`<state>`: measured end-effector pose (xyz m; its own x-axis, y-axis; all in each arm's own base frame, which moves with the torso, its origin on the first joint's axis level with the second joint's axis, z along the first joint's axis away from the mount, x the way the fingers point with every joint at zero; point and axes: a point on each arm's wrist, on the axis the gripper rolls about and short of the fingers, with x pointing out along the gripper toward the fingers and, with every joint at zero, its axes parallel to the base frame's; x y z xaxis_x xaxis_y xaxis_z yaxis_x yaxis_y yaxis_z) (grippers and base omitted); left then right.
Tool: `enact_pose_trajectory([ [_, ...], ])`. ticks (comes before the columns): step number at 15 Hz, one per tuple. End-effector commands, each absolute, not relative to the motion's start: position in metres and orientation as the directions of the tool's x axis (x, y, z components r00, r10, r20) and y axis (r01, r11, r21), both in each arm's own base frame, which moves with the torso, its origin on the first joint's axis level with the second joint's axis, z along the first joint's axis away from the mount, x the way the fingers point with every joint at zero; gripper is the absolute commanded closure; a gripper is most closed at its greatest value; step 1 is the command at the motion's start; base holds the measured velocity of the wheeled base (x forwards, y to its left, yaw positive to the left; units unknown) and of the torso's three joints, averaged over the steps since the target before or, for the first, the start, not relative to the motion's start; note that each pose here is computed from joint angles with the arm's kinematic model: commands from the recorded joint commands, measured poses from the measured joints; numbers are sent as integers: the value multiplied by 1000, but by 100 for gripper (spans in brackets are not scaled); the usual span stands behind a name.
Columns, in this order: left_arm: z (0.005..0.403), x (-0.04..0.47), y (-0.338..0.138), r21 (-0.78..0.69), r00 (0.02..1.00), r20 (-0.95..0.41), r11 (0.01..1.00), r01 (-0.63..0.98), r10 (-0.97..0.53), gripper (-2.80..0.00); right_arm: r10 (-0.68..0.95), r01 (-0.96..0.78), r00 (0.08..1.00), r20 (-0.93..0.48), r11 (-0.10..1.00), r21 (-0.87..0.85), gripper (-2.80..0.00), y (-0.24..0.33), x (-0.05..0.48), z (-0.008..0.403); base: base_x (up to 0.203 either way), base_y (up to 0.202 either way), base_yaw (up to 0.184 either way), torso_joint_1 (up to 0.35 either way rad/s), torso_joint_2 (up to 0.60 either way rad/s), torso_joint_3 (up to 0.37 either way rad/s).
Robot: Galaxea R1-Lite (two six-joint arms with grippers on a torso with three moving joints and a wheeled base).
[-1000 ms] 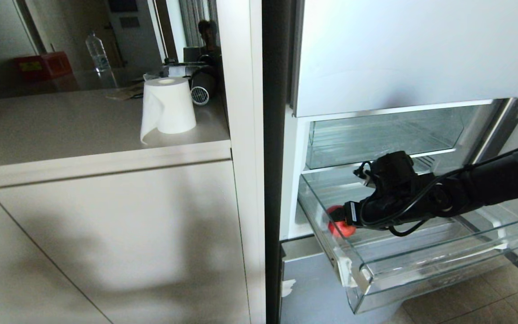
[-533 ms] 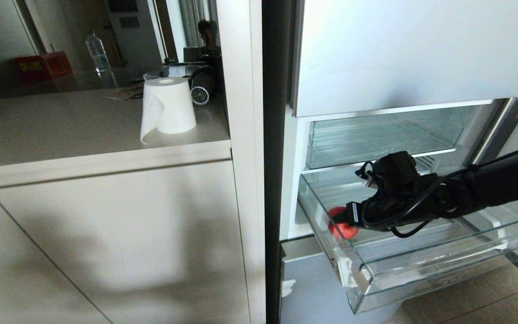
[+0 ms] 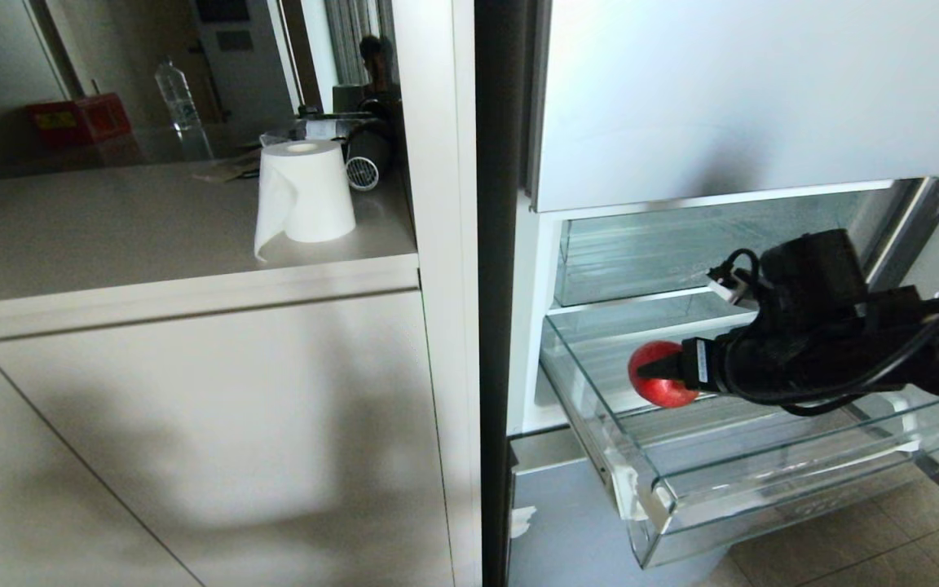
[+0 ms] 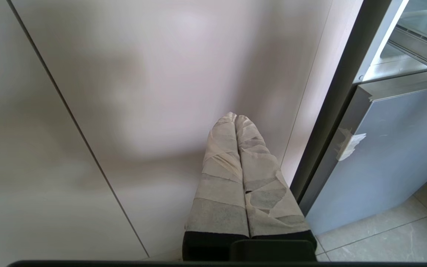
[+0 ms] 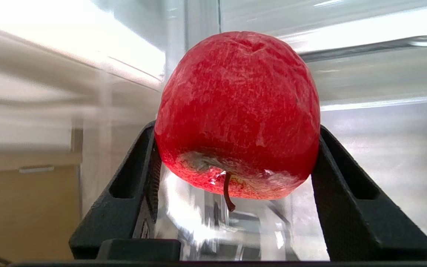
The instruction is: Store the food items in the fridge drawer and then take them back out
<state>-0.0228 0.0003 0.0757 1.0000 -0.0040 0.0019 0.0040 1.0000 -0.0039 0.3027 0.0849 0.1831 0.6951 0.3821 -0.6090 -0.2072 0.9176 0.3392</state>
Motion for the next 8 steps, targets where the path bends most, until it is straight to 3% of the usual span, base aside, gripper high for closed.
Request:
enact_pose_trajectory([
  [1,76,-23,0,-5,1000,3,1000,5,-5,0,386,-233,767,-513,912,338,0,70,260,220,0,0,0,0,0,0],
  [5,76,-23,0,-5,1000,3,1000,5,-5,0,332,-215,874,-354,919,330,0,34,174,254,0,0,0,0,0,0],
  [8,76,-23,0,-5,1000,4,1000,3,-3,0,277,-189,926,-257,928,321,0,14,102,254,0,0,0,0,0,0],
])
